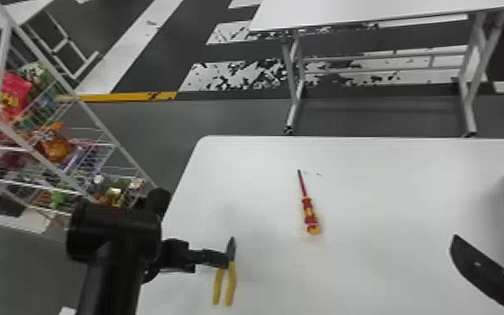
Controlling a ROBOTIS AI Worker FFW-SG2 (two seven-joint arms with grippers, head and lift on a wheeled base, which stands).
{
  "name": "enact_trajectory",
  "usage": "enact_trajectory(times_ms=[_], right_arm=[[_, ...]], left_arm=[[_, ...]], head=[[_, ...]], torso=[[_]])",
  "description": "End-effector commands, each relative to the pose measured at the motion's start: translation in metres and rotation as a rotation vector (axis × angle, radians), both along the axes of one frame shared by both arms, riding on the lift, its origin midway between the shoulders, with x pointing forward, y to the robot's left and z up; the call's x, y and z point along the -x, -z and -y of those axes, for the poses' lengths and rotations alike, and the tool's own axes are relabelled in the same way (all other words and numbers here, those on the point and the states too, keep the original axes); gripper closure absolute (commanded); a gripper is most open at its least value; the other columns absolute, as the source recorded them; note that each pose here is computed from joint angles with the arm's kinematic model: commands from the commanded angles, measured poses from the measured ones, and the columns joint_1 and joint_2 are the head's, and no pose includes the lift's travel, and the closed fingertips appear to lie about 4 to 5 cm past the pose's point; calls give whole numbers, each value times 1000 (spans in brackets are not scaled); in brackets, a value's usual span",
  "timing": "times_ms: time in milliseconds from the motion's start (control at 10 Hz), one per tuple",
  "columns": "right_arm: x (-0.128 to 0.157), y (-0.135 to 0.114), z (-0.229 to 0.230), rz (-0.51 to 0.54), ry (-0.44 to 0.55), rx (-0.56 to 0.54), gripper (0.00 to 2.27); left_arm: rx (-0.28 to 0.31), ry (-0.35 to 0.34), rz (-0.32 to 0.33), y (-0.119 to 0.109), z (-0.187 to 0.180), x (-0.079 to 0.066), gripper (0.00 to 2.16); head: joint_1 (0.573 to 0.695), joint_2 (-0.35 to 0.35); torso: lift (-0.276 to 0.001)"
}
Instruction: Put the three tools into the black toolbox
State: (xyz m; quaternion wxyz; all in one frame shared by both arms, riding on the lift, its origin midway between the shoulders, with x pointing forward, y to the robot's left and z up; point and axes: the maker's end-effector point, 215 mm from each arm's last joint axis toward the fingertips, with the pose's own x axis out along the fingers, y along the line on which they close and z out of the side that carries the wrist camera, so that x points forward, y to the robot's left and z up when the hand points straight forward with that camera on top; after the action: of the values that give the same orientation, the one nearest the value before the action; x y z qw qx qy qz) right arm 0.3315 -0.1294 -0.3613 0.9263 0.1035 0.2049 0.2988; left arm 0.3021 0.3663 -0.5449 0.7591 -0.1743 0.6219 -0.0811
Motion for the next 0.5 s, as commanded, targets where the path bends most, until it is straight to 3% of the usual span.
enact_trajectory(times_ms=[0,200,400], right_arm=[[-2,-1,0,12,4,-9,76],[-4,-5,4,28,6,-19,76],[-6,-5,13,34,16,-32,76]], left_arm=[[-58,44,-6,0,5,-7,80],[-109,96,6,-3,20,-26,80],[-122,116,-5,1,29,-33,80]], head=[[695,350],[695,350],[695,350]], torso=[[-51],[-51],[-51]])
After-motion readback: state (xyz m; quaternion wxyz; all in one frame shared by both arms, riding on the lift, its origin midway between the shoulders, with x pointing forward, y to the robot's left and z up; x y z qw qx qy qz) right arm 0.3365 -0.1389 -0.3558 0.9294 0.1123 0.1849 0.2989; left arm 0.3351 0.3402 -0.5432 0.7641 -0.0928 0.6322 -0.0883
